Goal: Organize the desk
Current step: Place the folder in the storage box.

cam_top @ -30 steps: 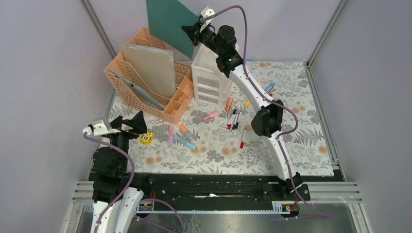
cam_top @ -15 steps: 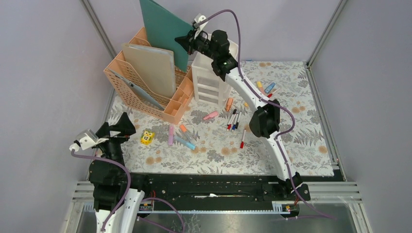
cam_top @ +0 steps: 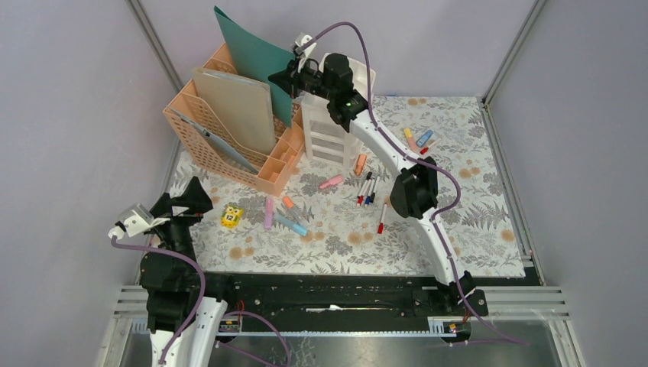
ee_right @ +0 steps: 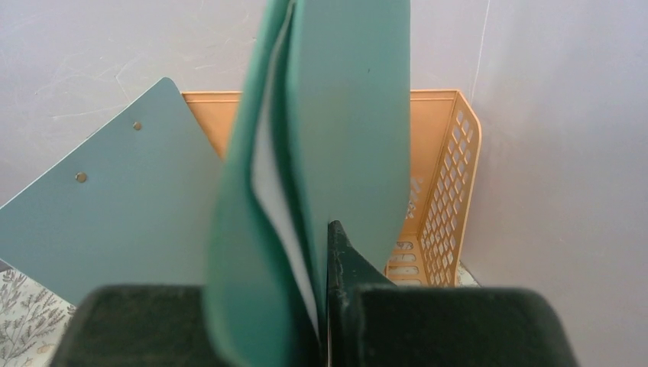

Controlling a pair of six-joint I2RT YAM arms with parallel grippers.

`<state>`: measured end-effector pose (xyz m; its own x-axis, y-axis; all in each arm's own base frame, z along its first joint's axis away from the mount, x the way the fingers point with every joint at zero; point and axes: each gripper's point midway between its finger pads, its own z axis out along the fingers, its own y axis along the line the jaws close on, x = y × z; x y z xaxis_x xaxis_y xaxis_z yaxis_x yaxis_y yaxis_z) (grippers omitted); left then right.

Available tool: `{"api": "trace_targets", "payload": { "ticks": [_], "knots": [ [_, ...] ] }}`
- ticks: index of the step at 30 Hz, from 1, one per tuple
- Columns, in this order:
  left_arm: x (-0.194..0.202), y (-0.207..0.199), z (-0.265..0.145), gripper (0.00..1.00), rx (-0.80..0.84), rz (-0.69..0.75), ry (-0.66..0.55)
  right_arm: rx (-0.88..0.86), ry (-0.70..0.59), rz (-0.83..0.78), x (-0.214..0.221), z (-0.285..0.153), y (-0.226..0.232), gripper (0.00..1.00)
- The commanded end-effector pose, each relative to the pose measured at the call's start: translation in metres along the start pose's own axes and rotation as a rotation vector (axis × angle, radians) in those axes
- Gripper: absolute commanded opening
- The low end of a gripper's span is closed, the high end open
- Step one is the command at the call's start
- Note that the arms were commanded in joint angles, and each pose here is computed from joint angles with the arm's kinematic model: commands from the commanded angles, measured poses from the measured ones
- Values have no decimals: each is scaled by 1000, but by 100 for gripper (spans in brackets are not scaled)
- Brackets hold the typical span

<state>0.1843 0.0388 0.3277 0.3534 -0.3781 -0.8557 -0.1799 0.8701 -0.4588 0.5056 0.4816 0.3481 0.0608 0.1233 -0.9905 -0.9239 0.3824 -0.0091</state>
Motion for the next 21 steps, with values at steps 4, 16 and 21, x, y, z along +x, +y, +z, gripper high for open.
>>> {"api": "trace_targets", "payload": {
  "ticks": [4,16,21],
  "knots": [
    [-5,-1,2,99,-2,-12,-24,-107,-137,-88,-38,9,28,0],
    [-3,0,5,99,-7,-3,-21,-37,-173,-69,-78,1,20,0],
    [-1,-1,7,99,-1,3,-14,-29,-198,-89,-122,-16,24,0]
  ]
}}
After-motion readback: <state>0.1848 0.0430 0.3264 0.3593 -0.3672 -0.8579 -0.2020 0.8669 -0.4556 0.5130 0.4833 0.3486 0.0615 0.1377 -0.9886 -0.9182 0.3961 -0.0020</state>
